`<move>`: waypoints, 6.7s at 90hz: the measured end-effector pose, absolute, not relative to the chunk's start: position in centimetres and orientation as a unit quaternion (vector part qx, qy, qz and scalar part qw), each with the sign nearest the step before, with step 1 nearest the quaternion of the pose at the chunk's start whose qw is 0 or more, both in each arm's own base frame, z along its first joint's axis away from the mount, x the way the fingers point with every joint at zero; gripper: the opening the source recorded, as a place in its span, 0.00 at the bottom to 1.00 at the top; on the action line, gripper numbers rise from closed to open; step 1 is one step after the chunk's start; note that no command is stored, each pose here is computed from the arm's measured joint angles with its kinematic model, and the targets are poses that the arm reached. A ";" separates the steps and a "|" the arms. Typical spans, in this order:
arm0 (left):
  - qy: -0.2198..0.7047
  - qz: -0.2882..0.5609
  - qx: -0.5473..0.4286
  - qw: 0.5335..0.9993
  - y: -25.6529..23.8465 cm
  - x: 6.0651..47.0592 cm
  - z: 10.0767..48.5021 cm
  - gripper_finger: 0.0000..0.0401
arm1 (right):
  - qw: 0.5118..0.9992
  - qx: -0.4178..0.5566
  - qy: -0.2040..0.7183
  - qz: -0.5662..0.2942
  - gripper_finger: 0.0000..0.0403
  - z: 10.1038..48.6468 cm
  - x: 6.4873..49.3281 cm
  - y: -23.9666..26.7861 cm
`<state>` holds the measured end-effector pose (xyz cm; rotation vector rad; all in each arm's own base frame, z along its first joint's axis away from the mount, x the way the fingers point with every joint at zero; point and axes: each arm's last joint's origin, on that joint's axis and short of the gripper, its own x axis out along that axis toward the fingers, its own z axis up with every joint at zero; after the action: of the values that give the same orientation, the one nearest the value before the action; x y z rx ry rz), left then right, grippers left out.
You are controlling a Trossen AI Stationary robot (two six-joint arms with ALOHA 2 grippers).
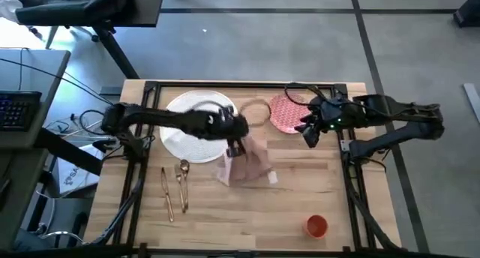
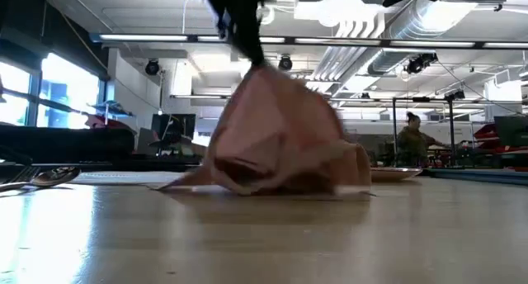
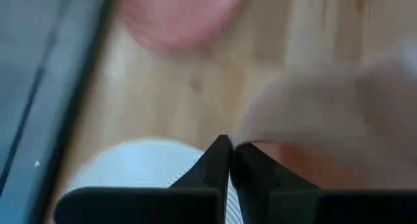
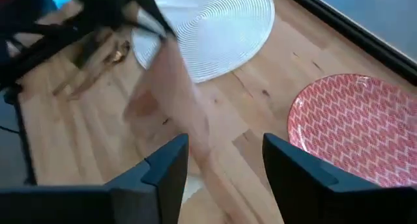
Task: Set table place
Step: Fold the pink napkin
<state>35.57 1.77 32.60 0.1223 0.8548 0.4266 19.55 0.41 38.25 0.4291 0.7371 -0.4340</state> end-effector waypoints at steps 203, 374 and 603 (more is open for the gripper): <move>0.077 0.205 -0.124 0.968 3.9 26.4 55.3 0.00 | 0.891 0.243 0.224 -0.310 0.52 24.9 32.0 0.4; 0.035 0.145 -0.098 0.984 2.0 21.2 57.8 0.00 | 0.930 0.116 0.032 -0.346 0.00 36.0 24.3 0.3; 0.382 0.132 -0.285 0.869 -5.1 14.8 26.7 0.00 | 0.761 0.397 0.488 -0.160 0.35 16.9 40.7 7.5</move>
<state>14.84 -5.09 26.67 -0.5957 0.7986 0.2755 40.69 7.49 16.88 0.8633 1.0615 -0.3491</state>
